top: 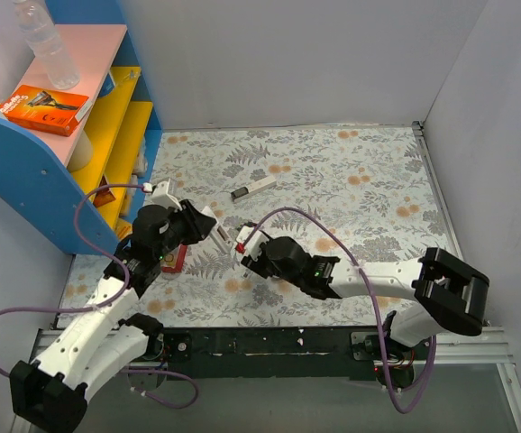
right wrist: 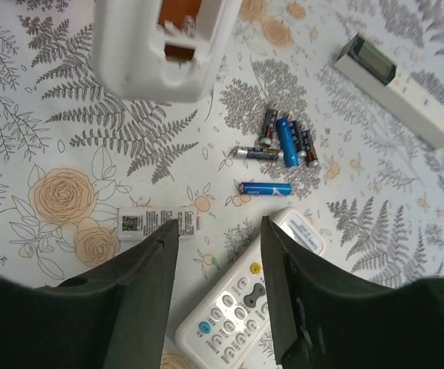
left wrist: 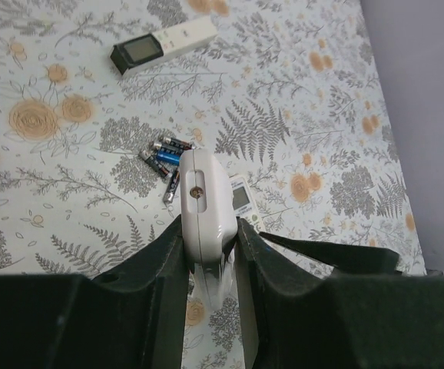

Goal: Load the batteries into the remote control

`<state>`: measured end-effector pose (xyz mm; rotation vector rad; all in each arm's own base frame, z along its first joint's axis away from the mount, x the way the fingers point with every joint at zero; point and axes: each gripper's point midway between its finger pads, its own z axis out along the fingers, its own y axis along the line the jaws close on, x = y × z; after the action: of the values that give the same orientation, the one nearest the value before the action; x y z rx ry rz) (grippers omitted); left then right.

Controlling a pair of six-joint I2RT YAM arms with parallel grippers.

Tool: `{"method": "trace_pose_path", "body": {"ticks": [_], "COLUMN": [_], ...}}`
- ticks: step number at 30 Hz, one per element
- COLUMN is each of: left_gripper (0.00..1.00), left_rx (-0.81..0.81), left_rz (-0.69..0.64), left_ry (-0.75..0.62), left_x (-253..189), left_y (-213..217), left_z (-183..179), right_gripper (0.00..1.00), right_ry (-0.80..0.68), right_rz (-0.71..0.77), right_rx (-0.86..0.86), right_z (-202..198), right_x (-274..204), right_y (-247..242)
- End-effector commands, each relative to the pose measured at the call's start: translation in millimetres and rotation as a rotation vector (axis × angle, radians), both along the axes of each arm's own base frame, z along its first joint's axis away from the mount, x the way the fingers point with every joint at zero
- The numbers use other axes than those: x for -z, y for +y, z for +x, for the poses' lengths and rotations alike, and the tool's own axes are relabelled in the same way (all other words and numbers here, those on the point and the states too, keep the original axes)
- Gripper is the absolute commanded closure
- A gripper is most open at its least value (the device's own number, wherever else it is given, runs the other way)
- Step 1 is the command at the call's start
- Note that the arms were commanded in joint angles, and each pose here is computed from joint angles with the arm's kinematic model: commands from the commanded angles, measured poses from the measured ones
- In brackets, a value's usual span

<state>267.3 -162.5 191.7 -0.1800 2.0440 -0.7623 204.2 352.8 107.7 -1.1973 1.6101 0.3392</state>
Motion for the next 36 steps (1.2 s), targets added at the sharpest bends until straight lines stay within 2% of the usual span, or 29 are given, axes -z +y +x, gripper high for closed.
{"method": "trace_pose_path", "body": {"ticks": [1, 3, 6, 13, 24, 27, 31, 36], "left_gripper": [1.00, 1.00, 1.00, 1.00, 1.00, 1.00, 1.00, 1.00], "left_rx": [-0.003, -0.012, -0.021, -0.085, -0.077, -0.081, -0.058, -0.058], "left_rz": [0.031, 0.041, 0.068, 0.108, 0.107, 0.098, 0.073, 0.067], "left_ry": [-0.160, -0.214, -0.269, -0.282, -0.272, -0.273, -0.275, -0.274], "left_x": [-38.8, -51.4, -59.9, -54.4, -51.7, -51.8, -52.2, -50.7], "left_y": [13.0, 19.0, 26.1, 40.9, 40.7, 42.1, 39.5, 42.0], "left_z": [-5.1, -9.1, -12.7, -11.8, -10.9, -9.9, -10.4, -7.9], "right_gripper": [0.46, 0.46, 0.46, 0.46, 0.46, 0.46, 0.46, 0.48], "right_ry": [0.253, 0.292, 0.307, 0.282, 0.382, 0.356, 0.395, 0.412], "right_rz": [-0.104, -0.098, -0.170, -0.300, -0.214, -0.143, -0.053, 0.000], "right_rx": [0.116, 0.127, 0.198, 0.408, 0.654, 0.608, 0.517, 0.405], "right_z": [-15.3, -17.2, -11.6, 15.2, 70.2, 81.1, 87.5, 98.3], "right_x": [36.8, 37.2, 53.6, 79.6, 78.5, 55.4, 31.7, 17.5], "right_y": [-12.8, -7.0, -14.6, -60.4, -138.3, -121.8, -86.7, -49.1]}}
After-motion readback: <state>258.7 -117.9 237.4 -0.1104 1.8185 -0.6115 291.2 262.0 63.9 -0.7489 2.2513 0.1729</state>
